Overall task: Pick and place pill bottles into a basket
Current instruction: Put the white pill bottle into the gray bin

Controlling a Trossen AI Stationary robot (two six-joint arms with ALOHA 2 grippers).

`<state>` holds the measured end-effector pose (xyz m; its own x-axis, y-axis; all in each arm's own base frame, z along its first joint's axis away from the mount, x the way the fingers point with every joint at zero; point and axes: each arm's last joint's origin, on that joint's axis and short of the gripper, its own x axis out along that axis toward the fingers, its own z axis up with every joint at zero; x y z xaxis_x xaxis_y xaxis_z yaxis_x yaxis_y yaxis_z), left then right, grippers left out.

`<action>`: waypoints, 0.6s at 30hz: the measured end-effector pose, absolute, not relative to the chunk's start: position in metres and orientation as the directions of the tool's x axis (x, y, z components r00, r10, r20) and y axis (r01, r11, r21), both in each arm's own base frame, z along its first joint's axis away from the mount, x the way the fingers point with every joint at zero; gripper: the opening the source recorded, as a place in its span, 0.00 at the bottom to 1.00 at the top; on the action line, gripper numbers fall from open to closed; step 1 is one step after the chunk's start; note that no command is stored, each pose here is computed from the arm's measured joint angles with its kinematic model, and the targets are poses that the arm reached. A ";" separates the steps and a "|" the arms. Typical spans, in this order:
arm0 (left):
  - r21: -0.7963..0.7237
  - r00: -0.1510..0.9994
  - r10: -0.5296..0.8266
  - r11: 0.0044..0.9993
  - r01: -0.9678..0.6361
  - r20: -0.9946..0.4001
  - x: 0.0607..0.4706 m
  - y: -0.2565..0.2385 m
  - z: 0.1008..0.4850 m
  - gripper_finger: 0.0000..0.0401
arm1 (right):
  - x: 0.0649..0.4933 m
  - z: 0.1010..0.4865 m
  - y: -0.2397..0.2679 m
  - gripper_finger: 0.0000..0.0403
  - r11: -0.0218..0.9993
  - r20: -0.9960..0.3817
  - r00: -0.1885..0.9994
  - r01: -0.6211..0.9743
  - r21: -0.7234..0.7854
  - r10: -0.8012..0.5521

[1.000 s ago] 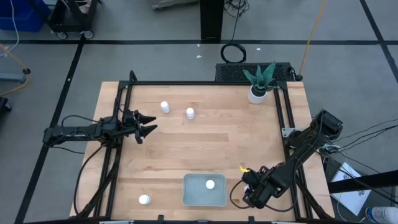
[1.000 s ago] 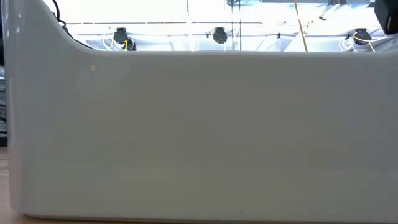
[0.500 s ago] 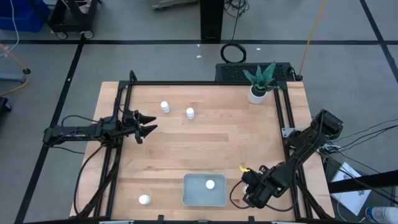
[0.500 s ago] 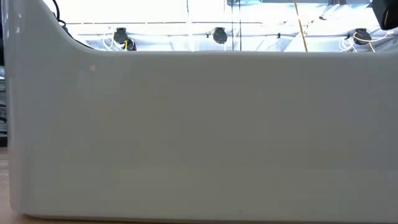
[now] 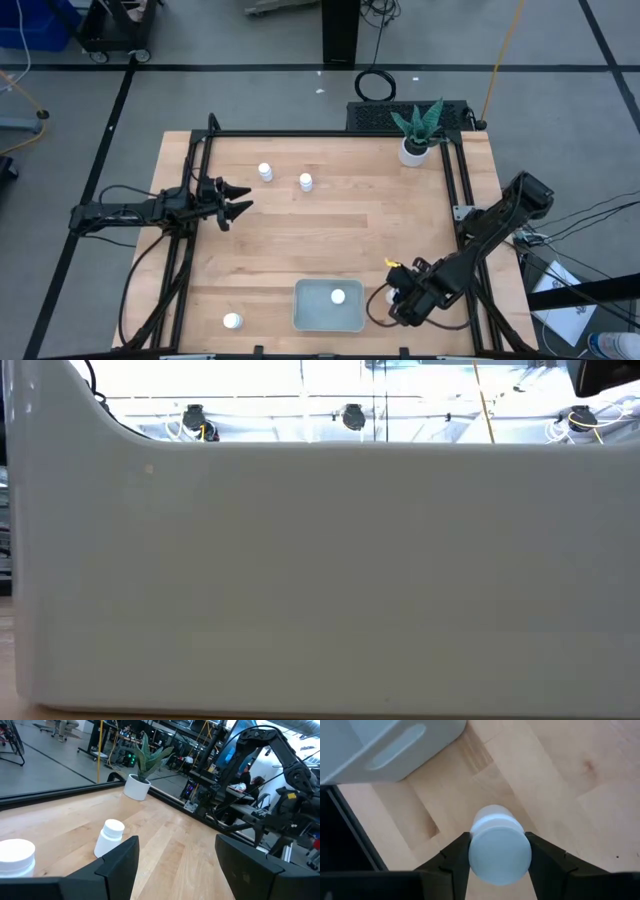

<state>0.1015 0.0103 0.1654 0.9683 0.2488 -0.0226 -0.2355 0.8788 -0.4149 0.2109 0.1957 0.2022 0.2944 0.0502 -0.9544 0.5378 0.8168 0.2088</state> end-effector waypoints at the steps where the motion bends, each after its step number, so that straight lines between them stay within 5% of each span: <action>1: -0.415 0.968 0.249 0.879 -0.236 -0.023 0.102 0.010 0.165 0.67 | 0.210 0.205 0.194 0.38 0.817 -0.952 0.304 0.538 0.207 0.041; 18: -0.411 0.968 0.250 0.880 -0.237 -0.024 0.102 0.010 0.165 0.67 | 0.182 0.256 0.172 0.38 0.867 -0.809 0.577 0.456 0.202 -0.115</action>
